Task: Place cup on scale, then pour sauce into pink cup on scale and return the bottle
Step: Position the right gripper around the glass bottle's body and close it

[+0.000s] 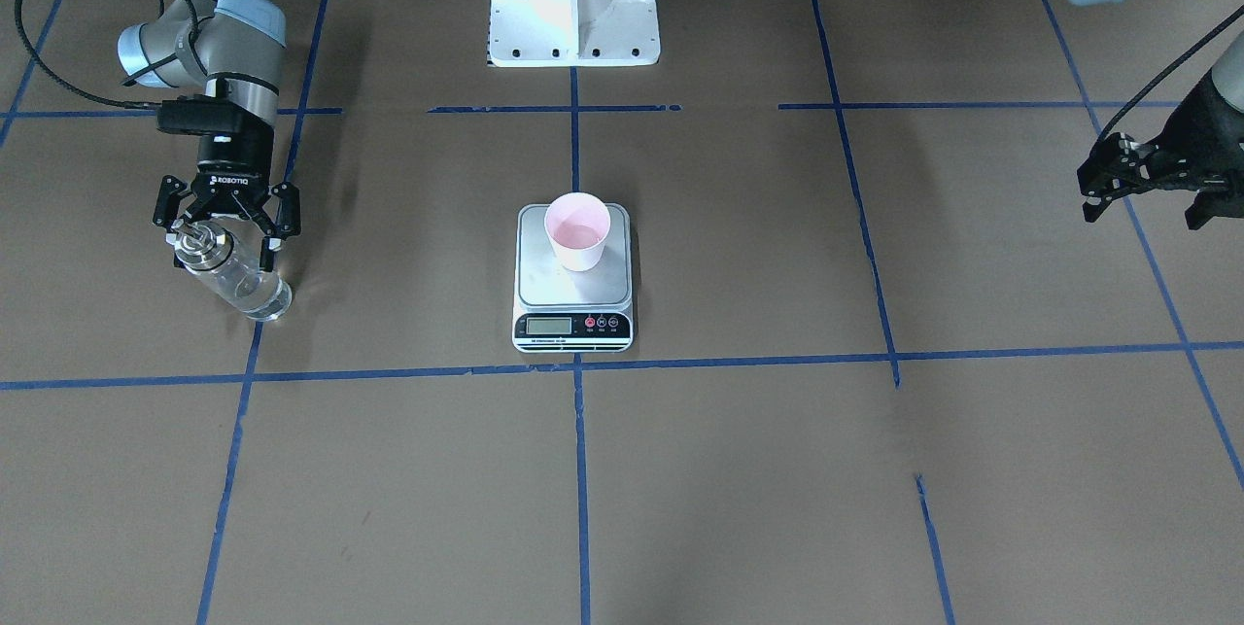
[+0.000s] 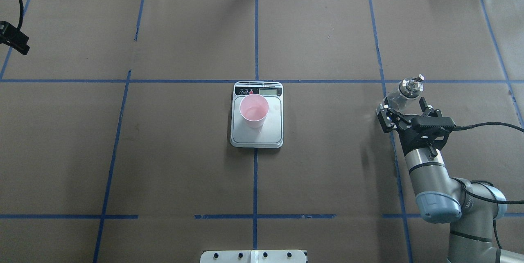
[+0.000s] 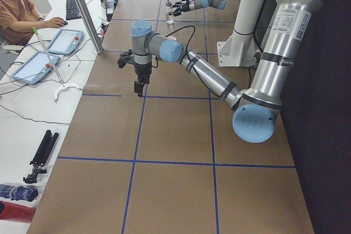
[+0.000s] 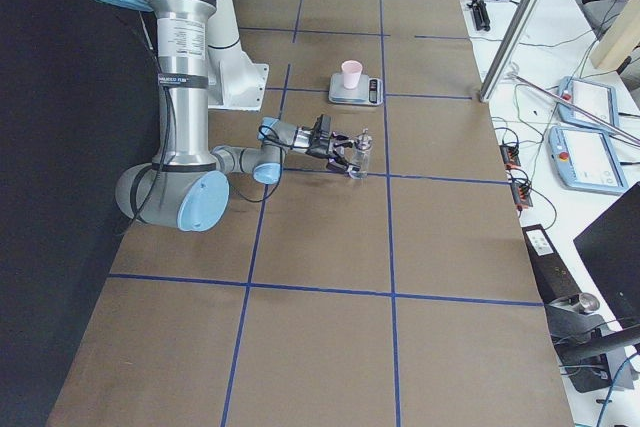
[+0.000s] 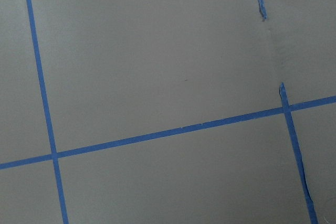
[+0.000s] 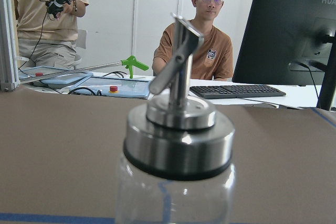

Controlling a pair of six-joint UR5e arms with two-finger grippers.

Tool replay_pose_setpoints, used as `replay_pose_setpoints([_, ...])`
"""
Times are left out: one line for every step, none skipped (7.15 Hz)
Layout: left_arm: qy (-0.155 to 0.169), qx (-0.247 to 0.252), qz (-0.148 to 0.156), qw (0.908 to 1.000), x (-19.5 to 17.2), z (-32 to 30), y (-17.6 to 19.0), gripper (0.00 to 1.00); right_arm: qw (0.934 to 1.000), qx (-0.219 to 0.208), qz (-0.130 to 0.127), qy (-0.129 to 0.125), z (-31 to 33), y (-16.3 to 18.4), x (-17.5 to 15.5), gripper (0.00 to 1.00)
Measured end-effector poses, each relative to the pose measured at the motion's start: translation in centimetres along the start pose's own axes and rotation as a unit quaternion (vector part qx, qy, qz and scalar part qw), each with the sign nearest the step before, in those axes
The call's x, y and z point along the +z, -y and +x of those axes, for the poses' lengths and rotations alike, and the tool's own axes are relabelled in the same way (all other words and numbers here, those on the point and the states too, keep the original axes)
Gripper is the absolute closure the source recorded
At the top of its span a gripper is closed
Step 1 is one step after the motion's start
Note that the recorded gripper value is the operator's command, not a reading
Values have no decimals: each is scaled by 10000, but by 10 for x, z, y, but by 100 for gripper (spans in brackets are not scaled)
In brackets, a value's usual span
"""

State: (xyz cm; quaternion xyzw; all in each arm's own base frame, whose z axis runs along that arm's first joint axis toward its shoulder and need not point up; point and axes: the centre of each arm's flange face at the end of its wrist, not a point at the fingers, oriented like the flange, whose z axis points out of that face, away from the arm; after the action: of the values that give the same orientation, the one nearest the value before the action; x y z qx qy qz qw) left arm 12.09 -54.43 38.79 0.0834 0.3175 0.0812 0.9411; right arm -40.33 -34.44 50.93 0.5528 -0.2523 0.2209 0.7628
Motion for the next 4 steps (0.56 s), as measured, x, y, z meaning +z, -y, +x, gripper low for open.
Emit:
replay_pose_setpoints([2,-5,-6,10000,0,0,0,0,10000,15,-10,-3,-3,0,3,0])
replay_pose_setpoints([3,-8,-11,10000,0,0,0,0,10000,19,-18,-12,-7,-2,7,0])
replay_pose_setpoints([4,-10,-14,10000,0,0,0,0,10000,14,-25,-24,-7,-3,10,0])
replay_pose_setpoints([4,-11,-15,10000,0,0,0,0,10000,15,-39,-28,-8,-4,11,0])
